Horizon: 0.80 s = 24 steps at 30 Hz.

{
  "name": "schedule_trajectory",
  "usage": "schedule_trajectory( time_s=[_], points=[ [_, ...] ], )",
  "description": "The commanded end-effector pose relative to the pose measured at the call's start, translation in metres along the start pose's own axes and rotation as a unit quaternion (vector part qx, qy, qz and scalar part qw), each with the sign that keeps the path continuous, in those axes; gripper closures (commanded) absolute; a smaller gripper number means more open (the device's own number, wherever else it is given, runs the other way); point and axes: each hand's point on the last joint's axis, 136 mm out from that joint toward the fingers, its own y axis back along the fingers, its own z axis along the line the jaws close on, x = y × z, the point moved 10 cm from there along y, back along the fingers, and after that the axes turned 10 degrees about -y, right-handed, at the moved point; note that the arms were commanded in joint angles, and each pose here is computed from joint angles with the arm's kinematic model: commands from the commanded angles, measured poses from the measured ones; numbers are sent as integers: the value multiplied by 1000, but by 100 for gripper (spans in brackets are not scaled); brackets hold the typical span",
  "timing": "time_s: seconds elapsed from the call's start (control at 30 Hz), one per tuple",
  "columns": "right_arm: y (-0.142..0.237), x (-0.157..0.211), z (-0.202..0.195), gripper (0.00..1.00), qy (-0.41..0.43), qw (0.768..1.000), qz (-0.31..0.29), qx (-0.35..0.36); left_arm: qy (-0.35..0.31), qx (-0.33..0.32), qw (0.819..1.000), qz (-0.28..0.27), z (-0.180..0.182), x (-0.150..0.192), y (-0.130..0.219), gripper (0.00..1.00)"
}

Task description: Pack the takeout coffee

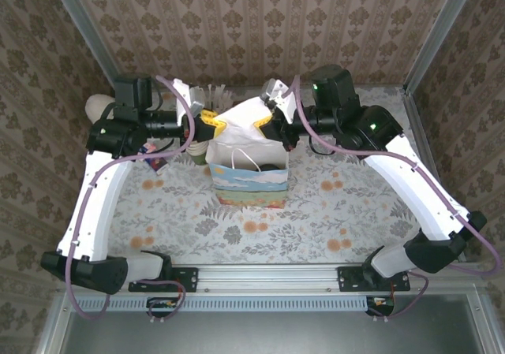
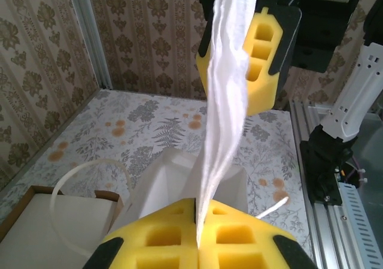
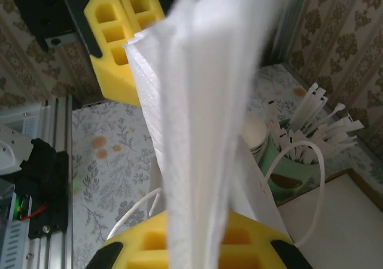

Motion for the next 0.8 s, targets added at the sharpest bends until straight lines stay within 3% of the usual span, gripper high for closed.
schedule_trajectory(
  time_s=[0.0,0.1,0.17,0.2,0.3,0.43,0.6,0.77],
  points=[
    [1,0,0,100,-60,998,-9,27,-3,-24,999,-27,-1,-8,5,79],
    [-1,8,-1,100,-84,995,12,46,11,-93,995,-26,4,-9,8,24],
    [0,11,-1,100,-98,993,21,56,25,-143,989,-25,6,-8,12,5],
    [1,12,-3,100,-106,992,24,63,33,-174,984,-25,7,-6,14,0],
    [0,12,-6,100,-138,986,32,91,87,-285,954,-23,12,1,24,0],
    [-10,14,-11,100,-181,977,55,103,186,-437,880,-6,10,19,45,0],
    [-32,20,-14,100,-194,970,107,96,237,-515,822,59,-9,43,62,0],
    [-47,29,-3,100,-158,974,162,22,301,-545,777,90,-17,76,62,0]
  ],
)
